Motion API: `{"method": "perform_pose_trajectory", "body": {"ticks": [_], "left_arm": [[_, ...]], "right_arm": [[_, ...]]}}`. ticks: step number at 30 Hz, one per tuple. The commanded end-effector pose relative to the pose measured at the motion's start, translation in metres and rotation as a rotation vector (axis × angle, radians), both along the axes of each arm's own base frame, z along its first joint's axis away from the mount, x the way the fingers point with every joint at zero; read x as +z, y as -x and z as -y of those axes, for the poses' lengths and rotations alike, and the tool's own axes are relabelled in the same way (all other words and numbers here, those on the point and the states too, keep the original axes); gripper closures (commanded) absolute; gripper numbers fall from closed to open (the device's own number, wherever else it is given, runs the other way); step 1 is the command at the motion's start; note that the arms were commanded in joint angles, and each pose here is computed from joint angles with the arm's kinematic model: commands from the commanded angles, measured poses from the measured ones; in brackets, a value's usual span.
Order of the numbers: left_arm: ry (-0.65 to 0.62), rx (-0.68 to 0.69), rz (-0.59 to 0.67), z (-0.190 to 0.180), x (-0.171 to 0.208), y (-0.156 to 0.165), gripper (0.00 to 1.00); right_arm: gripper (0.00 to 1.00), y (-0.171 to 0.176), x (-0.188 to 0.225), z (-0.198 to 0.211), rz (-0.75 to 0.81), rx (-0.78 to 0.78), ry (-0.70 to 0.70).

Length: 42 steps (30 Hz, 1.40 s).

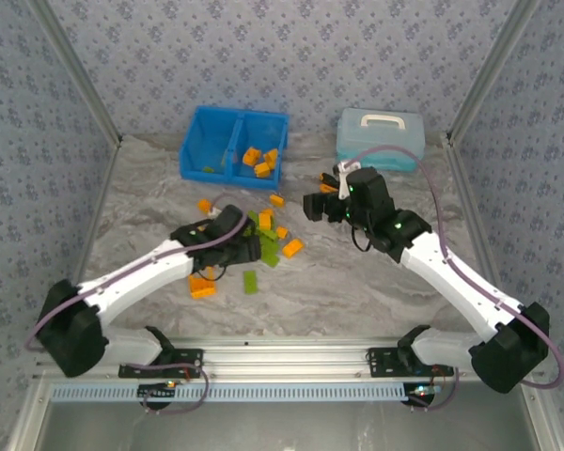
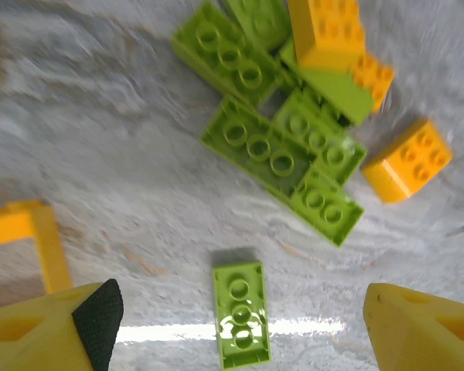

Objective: Sort the legos into containers by color

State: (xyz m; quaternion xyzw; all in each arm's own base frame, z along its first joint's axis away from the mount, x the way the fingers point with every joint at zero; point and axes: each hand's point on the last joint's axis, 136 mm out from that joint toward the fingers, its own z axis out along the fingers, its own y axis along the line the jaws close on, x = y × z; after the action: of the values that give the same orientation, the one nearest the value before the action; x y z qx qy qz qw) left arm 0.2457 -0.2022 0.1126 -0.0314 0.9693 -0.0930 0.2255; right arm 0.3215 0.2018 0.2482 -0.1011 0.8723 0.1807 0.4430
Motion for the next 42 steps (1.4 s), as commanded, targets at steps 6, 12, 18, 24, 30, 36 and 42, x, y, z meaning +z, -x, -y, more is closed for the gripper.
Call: {"method": "perform_pose_trajectory", "body": {"ticks": [6,12,18,24,30,36,42], "left_arm": [[-0.135,0.019,-0.108,0.015,-0.055,0.022,0.23],[-0.149,0.019,-0.146,0.021,-0.083,0.027,0.34],[-0.141,0.038,-0.155,0.020,-0.095,0.032,0.59],[-0.120,0.064,-0.114,0.015,-0.081,0.030,0.73],[-0.117,0.056,0.104,0.009,0.002,-0.012,0.73],[-0.100,0.141,0.300,-0.028,0.078,-0.089,0.73],[-0.130,0.236,0.439,-0.070,0.110,-0.182,0.73]], "right_arm": [[0.00,0.013,-0.014,0.006,-0.039,-0.023,-0.044],[0.00,0.015,-0.018,0.008,-0.052,-0.031,-0.041],[0.00,0.015,-0.019,0.009,-0.057,-0.037,-0.044],[0.00,0.016,-0.019,0.007,-0.063,-0.036,-0.056],[0.00,0.019,-0.009,0.007,-0.054,-0.033,-0.079],[0.00,0.027,-0.001,0.005,-0.049,-0.024,-0.107],[0.00,0.035,0.004,0.004,-0.047,-0.013,-0.119]]}}
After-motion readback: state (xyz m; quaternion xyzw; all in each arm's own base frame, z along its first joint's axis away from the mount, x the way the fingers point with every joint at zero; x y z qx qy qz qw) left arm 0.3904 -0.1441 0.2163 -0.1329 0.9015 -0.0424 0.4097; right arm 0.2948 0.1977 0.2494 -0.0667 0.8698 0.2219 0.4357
